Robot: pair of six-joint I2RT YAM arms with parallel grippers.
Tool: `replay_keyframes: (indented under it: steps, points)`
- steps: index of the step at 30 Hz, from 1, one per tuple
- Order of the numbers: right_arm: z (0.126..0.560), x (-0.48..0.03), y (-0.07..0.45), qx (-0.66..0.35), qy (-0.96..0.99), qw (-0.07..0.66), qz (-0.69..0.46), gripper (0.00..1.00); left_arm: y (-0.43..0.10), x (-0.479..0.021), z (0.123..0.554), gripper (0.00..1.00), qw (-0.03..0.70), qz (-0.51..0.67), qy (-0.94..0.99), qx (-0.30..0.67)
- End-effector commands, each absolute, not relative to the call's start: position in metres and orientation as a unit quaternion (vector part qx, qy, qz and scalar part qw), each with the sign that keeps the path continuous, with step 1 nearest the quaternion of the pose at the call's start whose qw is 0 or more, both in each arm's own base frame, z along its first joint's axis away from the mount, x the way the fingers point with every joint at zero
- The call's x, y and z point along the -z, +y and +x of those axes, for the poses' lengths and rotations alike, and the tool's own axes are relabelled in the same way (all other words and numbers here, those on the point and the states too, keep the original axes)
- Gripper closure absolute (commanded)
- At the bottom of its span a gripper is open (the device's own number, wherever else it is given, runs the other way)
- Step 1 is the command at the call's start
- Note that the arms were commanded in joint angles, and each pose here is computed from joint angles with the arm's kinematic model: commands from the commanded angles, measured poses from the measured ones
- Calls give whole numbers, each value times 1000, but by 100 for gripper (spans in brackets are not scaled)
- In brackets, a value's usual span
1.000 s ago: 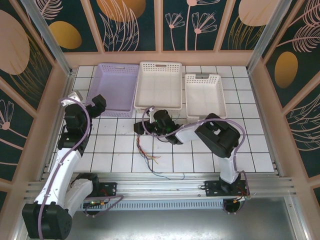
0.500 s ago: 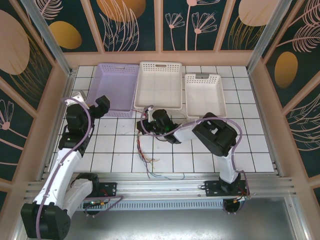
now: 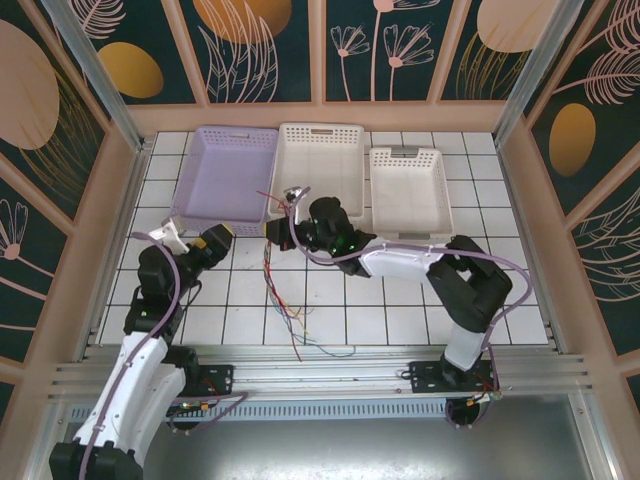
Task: Untangle the cables
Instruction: Pick up the cables at the center of the table, then pass the cables.
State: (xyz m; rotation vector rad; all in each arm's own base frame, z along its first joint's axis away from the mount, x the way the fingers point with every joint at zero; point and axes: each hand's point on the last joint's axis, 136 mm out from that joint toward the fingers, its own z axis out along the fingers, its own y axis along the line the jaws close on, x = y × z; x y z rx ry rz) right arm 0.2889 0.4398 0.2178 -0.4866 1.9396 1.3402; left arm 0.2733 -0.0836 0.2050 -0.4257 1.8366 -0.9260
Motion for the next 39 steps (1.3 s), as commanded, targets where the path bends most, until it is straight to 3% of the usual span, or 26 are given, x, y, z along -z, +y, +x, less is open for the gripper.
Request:
replay_keyframes:
  steps: [1,17,26,39]
  points:
    - [284,-263,433,-541,733,363,-193,100,-99,-227,257,15,508,-145,720,450]
    - [261,-332,425,-634,681,325,-171,100,-123,-238,228,15,487,-96,678,542]
    - [288,-354,409,-681,657,287,-149,100,-136,-251,222,14,480,-67,660,574]
    - [307,-343,425,-684,666,247,-166,100,-220,-268,223,14,442,27,676,589]
